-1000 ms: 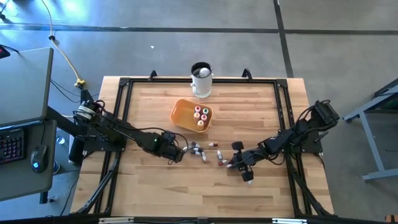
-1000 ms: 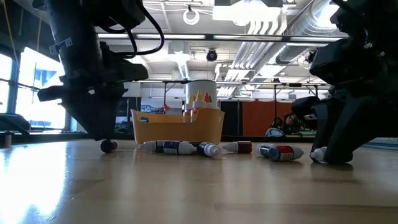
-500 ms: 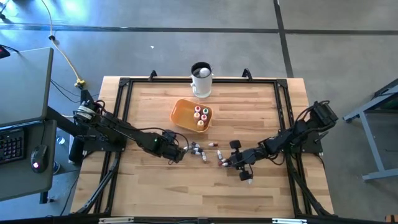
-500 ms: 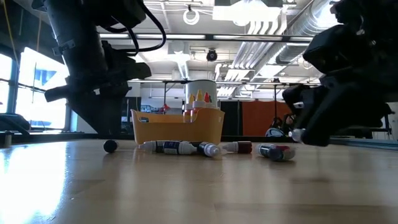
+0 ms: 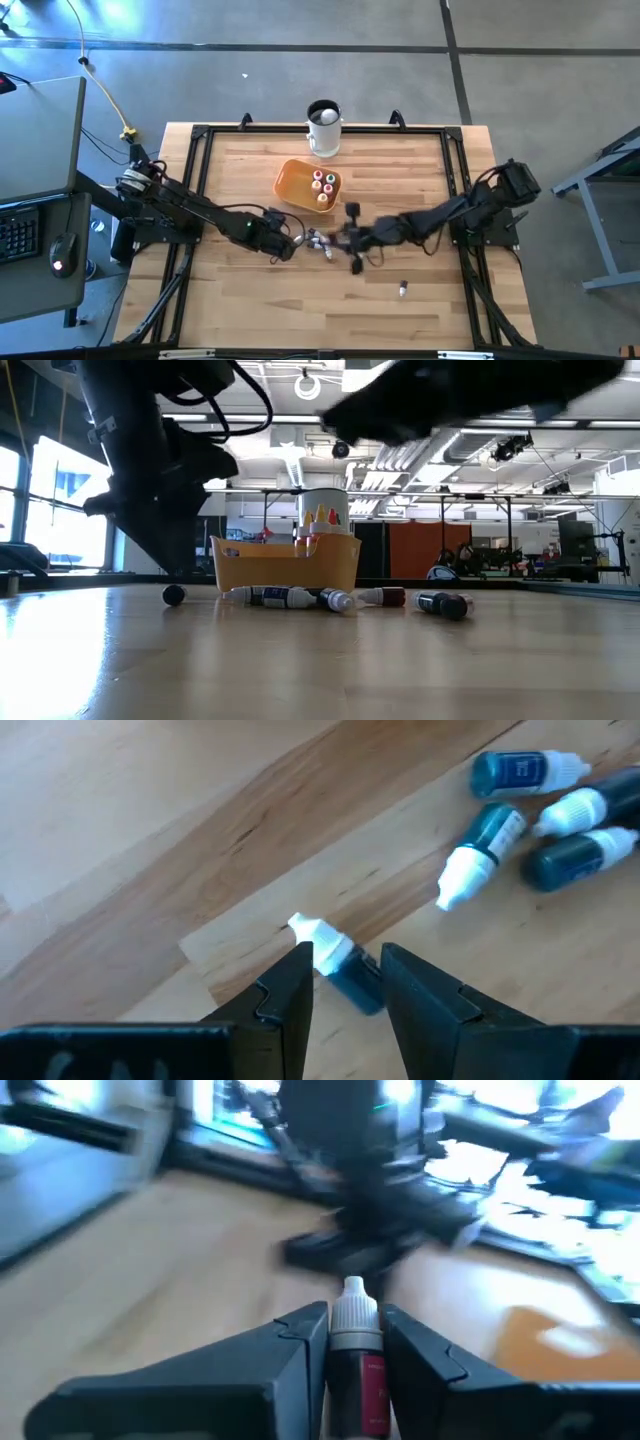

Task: Pick & Place food coloring
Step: Put the small red food coloring bottle into the yellow bin

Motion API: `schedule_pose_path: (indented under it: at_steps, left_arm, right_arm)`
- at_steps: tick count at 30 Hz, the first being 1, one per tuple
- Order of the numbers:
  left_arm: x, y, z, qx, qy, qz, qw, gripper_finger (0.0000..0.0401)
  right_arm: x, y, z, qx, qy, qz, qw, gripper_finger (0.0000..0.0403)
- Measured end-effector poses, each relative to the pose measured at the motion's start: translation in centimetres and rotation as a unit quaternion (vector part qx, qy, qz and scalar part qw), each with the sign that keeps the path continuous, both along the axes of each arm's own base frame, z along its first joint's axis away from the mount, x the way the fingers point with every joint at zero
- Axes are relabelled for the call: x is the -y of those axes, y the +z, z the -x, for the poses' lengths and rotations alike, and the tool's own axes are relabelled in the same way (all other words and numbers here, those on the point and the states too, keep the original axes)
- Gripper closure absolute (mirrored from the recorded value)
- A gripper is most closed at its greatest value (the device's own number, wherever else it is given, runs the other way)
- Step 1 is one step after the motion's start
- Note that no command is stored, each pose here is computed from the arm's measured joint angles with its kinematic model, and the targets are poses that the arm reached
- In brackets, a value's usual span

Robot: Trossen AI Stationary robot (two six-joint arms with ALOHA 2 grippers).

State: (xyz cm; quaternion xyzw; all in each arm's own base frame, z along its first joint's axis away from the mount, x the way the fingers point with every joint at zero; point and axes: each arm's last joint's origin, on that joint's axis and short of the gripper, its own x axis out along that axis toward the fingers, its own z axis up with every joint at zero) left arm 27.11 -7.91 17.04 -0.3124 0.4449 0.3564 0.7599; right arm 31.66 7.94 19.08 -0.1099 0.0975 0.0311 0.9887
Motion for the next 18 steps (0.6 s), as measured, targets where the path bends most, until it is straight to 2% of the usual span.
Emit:
schedule_pose_path:
  at_steps: [2, 5, 7, 11, 18]
  left_arm:
    - [0.0, 0.5, 0.0, -0.003, -0.010, -0.007, 1.000, 0.0284]
    - [0.1, 1.1, -0.4, 0.004, -0.028, -0.015, 0.999, 0.0284]
    - [0.1, 1.3, -0.5, 0.001, -0.038, -0.019, 0.999, 0.0284]
    - [0.4, 1.4, -0.5, 0.000, -0.049, -0.014, 0.999, 0.0284]
    - [2.3, 1.5, 0.2, 0.011, -0.076, -0.038, 0.996, 0.0284]
  right_arm:
    - [1.3, 1.9, -1.7, -0.005, -0.058, 0.026, 0.998, 0.0329]
    - [4.4, 4.8, -3.7, -0.044, -0.159, 0.052, 0.985, 0.0322]
    - [6.7, 6.3, -4.6, -0.075, -0.187, 0.047, 0.978, 0.0319]
    - [11.0, 7.3, -6.5, -0.112, -0.171, 0.008, 0.979, 0.0322]
    - [16.2, 3.7, -10.0, -0.184, -0.120, -0.045, 0.974, 0.0323]
